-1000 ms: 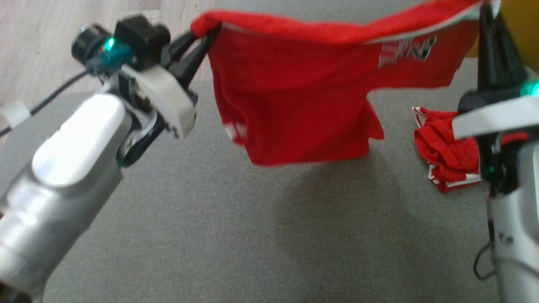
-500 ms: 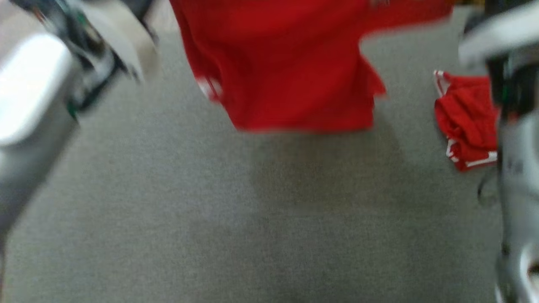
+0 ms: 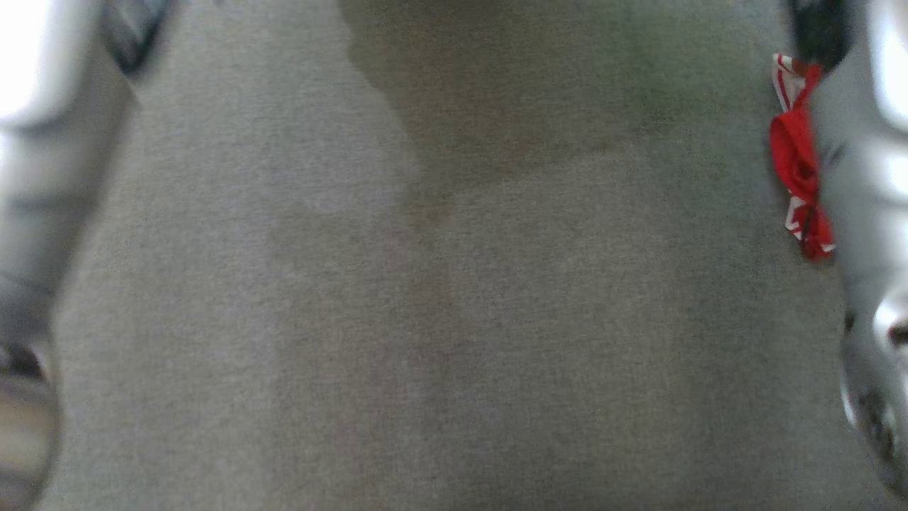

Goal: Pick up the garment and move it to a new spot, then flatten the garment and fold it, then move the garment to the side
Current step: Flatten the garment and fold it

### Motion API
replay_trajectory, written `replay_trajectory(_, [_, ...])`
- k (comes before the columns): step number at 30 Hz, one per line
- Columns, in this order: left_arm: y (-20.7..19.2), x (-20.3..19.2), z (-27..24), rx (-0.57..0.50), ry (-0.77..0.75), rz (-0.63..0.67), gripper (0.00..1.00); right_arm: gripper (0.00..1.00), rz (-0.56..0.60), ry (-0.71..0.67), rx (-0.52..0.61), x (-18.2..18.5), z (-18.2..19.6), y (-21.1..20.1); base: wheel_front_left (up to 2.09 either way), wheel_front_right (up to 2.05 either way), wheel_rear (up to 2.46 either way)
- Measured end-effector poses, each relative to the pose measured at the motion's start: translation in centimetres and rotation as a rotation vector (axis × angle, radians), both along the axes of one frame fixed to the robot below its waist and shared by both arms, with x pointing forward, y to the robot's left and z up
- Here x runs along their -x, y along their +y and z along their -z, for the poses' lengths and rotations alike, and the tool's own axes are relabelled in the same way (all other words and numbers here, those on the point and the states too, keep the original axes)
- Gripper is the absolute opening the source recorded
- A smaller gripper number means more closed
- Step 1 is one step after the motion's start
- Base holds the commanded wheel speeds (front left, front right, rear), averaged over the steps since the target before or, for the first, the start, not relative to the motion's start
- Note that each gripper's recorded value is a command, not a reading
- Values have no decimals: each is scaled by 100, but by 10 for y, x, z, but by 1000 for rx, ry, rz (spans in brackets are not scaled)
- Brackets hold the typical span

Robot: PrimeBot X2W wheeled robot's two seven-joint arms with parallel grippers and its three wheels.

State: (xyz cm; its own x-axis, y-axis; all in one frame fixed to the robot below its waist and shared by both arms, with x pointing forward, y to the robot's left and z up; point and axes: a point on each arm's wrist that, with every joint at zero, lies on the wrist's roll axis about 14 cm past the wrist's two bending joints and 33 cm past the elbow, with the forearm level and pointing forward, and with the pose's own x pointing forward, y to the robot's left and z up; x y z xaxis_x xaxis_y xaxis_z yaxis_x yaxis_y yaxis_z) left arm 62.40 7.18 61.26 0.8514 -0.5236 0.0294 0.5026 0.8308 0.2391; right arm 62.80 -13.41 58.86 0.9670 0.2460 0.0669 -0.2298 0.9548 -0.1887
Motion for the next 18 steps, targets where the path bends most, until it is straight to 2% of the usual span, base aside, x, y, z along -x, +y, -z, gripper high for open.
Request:
replay_trajectory(4, [-6,40,87,-99,173,55,0,0,-32,243,119,29,93,0,0,0,0])
replay_trajectory(7, [-16,88,137,-143,290,142,0,0,-39,380,170,57,137,-10,0,0,0])
replay_trajectory(11, [-11,130,161,-145,370,186,0,0,-38,494,206,83,159,-26,0,0,0])
replay_trajectory(18, [-10,169,151,-172,354,235,0,0,-71,609,226,126,157,-41,0,0,0])
